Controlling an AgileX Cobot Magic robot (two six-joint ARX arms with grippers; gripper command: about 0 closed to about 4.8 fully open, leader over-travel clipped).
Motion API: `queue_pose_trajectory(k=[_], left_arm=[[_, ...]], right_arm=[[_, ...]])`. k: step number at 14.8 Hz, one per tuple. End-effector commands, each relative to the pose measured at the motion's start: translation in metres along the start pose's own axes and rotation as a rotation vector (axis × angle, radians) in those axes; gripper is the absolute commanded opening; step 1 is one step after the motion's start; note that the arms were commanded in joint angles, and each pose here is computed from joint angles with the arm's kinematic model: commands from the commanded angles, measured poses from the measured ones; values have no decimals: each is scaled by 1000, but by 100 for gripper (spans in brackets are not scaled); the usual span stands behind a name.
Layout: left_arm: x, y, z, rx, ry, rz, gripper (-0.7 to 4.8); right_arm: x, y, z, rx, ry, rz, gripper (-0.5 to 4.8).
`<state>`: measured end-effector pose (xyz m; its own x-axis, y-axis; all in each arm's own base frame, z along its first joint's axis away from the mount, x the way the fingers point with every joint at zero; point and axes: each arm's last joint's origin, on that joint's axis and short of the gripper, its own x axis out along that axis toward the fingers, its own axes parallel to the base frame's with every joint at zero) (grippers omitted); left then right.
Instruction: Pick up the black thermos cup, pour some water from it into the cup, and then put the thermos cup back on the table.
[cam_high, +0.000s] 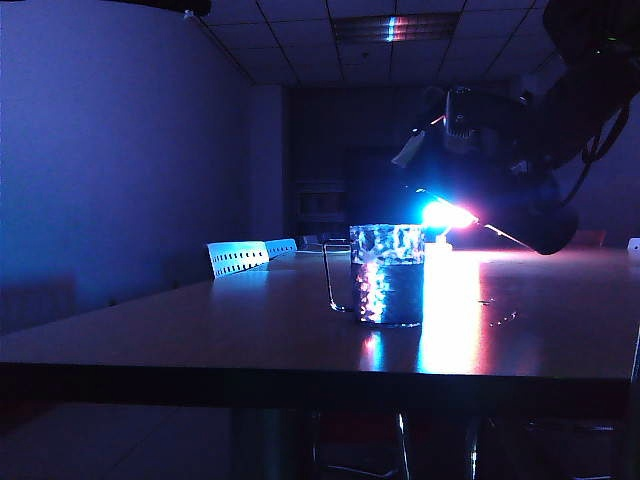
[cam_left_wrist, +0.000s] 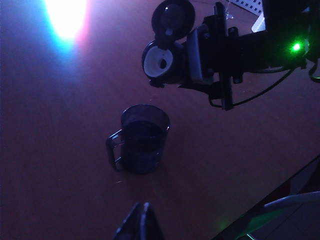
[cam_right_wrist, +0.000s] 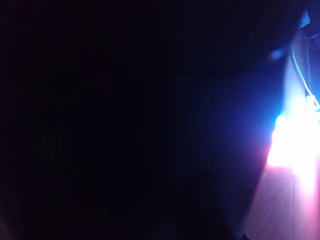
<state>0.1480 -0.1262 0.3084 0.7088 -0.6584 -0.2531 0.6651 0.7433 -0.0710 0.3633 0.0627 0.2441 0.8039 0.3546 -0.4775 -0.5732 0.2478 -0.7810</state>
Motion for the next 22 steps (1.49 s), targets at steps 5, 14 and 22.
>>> queue_pose_trajectory(k=[5,14,22], left_arm=[[-1,0,3,2,-17,-2,-6],[-1,0,3,2,-18,-2,-5],[-1,0,3,1,-17,-2,-5]], right_arm=[[-5,-11,6,3,-45,-68,85],[-5,-9,6,-35,-49,-36,85],[-5,-3,1,-281,40,10,85]])
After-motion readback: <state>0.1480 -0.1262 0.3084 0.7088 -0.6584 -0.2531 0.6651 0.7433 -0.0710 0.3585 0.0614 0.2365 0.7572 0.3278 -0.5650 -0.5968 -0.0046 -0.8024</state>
